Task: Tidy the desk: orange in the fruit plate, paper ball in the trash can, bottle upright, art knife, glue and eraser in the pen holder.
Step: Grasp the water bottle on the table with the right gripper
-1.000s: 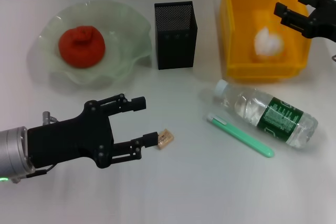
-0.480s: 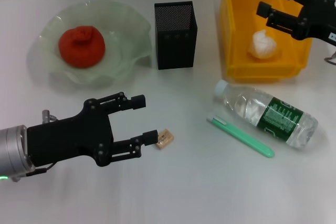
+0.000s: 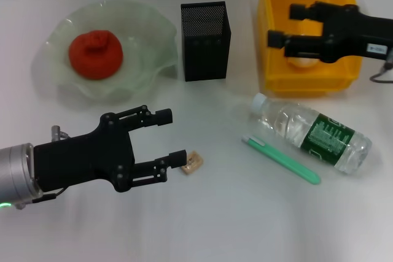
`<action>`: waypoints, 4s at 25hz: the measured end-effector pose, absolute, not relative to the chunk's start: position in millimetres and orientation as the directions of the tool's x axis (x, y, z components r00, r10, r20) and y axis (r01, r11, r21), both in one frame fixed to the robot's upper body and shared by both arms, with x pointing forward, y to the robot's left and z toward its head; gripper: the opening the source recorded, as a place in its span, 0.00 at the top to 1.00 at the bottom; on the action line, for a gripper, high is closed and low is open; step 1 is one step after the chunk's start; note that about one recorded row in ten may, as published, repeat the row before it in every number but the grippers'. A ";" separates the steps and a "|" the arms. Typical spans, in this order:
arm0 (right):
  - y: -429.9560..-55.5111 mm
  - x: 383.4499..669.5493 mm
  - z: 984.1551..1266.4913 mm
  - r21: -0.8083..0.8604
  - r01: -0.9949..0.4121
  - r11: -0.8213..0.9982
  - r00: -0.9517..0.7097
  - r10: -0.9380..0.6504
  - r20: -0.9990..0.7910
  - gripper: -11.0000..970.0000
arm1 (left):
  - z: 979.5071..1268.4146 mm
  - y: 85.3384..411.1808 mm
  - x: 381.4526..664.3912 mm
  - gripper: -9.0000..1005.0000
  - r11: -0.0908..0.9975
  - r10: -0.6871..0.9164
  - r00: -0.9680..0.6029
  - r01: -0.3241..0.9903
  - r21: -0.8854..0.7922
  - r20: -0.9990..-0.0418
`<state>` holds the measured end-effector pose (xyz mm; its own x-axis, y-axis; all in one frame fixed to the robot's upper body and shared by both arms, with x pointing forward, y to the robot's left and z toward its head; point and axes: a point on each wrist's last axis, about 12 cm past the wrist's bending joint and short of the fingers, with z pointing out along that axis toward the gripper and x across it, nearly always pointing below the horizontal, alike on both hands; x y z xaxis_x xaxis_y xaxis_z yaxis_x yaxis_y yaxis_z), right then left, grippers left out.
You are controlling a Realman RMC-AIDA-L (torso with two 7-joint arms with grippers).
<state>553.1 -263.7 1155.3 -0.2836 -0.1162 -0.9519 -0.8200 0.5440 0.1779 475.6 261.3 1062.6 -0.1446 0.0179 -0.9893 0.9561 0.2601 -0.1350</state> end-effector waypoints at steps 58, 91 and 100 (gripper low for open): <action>-194.7 583.7 1156.5 0.048 -0.743 0.667 -0.660 -0.720 -0.216 0.13 | 1060.4 258.7 476.9 0.26 0.263 0.024 -0.154 0.954 -0.142 -0.988; -185.4 587.4 1134.5 0.034 -0.761 0.648 -0.640 -0.741 -0.203 0.16 | 1061.3 257.3 480.4 0.26 0.265 0.030 -0.149 0.955 -0.135 -0.988; -184.7 585.2 1133.4 0.027 -0.766 0.642 -0.633 -0.747 -0.202 0.20 | 1061.3 257.4 480.3 0.26 0.266 0.030 -0.149 0.954 -0.136 -0.988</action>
